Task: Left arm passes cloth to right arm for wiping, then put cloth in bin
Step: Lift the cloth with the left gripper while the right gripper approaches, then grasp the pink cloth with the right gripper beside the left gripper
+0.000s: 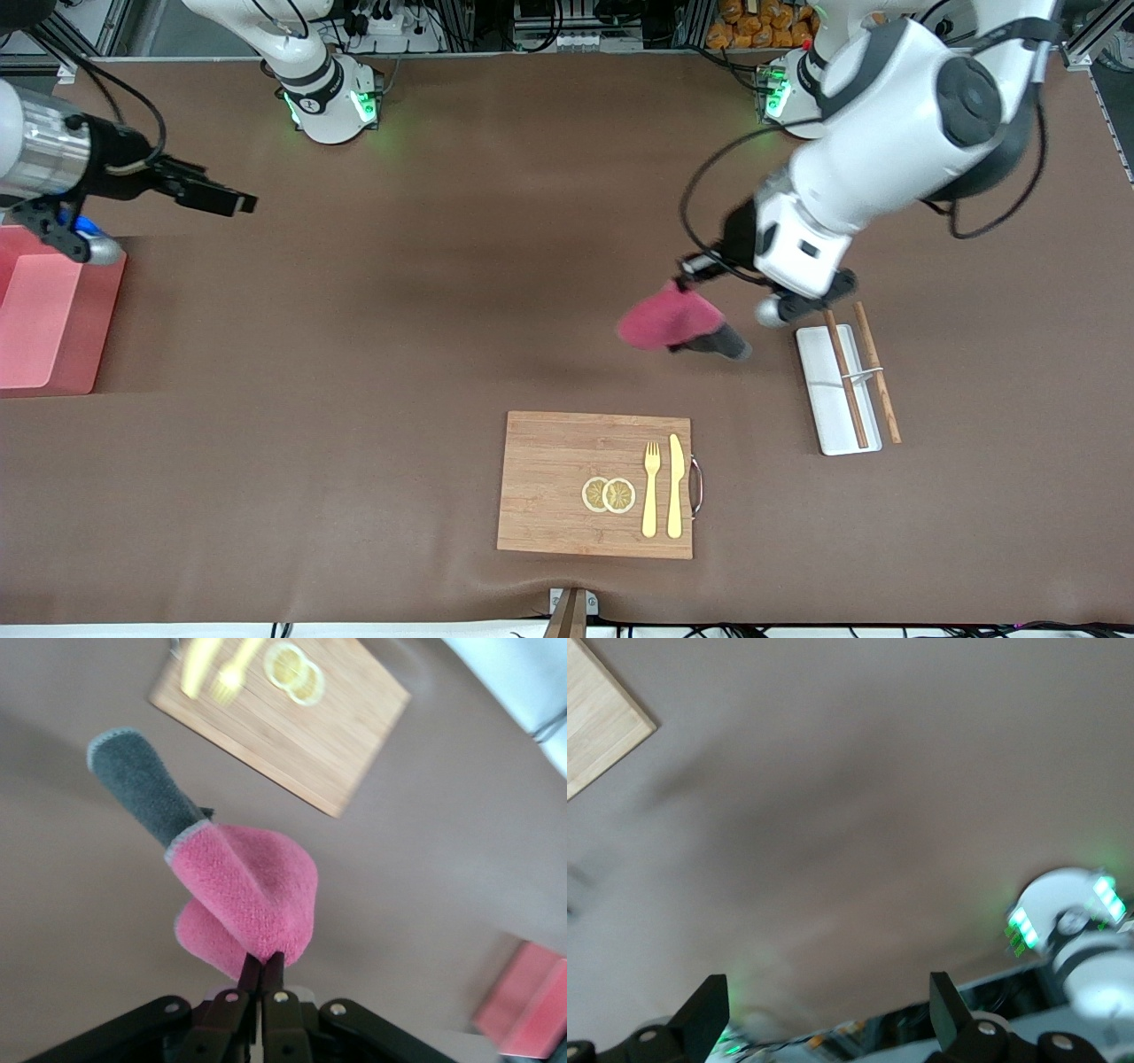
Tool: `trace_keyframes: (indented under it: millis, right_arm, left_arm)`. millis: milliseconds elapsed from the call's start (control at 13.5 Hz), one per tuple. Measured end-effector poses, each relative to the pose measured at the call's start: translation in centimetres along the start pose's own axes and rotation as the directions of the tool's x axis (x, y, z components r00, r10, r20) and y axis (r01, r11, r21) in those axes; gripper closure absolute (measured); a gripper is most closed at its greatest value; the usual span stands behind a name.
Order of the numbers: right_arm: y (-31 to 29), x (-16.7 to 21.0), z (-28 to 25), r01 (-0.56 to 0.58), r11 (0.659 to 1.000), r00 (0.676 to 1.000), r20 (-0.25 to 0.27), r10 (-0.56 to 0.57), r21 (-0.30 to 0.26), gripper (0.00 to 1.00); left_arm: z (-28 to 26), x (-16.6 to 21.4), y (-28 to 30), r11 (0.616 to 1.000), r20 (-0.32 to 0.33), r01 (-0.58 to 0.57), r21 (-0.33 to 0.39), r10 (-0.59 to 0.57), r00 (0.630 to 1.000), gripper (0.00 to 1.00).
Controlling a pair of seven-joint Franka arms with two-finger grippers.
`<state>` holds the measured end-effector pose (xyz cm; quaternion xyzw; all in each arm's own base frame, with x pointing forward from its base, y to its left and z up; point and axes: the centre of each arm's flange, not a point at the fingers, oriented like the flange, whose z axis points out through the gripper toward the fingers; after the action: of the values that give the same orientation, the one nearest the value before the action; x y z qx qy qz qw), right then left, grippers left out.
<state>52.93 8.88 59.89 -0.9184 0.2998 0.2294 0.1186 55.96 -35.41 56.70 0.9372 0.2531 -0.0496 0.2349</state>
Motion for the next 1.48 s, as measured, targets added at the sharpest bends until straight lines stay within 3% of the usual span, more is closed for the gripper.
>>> trace_keyframes:
  millis: [222, 519, 667, 963, 1481]
  right_arm:
    - [-4.8, -1.9, 3.2, -0.172, 0.985, 0.98, 0.103, 0.169, 0.027, 0.0]
    - [-12.6, -4.9, 9.5, -0.262, 0.964, 0.961, 0.099, 0.258, 0.035, 0.0]
    - [-14.2, -5.0, 11.9, -0.265, 0.963, 0.961, 0.09, 0.26, 0.047, 0.0]
    - [-15.2, -3.8, 14.5, -0.286, 0.956, 0.956, 0.082, 0.28, 0.064, 0.0]
    - [-14.0, 0.0, 12.5, -0.343, 0.93, 0.939, 0.073, 0.336, 0.131, 0.0]
  left_arm:
    - [2.7, -7.1, 5.3, 0.979, 0.019, 0.148, -0.14, -0.147, 0.989, 0.96]
    - [8.2, -14.0, 9.3, 0.896, 0.128, 0.345, -0.281, -0.321, 0.938, 0.96]
    - [10.0, -15.1, 10.0, 0.871, 0.165, 0.399, -0.287, -0.365, 0.916, 0.96]
    - [9.7, -14.2, 10.3, 0.859, 0.168, 0.417, -0.298, -0.383, 0.909, 0.96]
    - [9.6, -14.4, 10.4, 0.858, 0.17, 0.416, -0.301, -0.381, 0.909, 0.96]
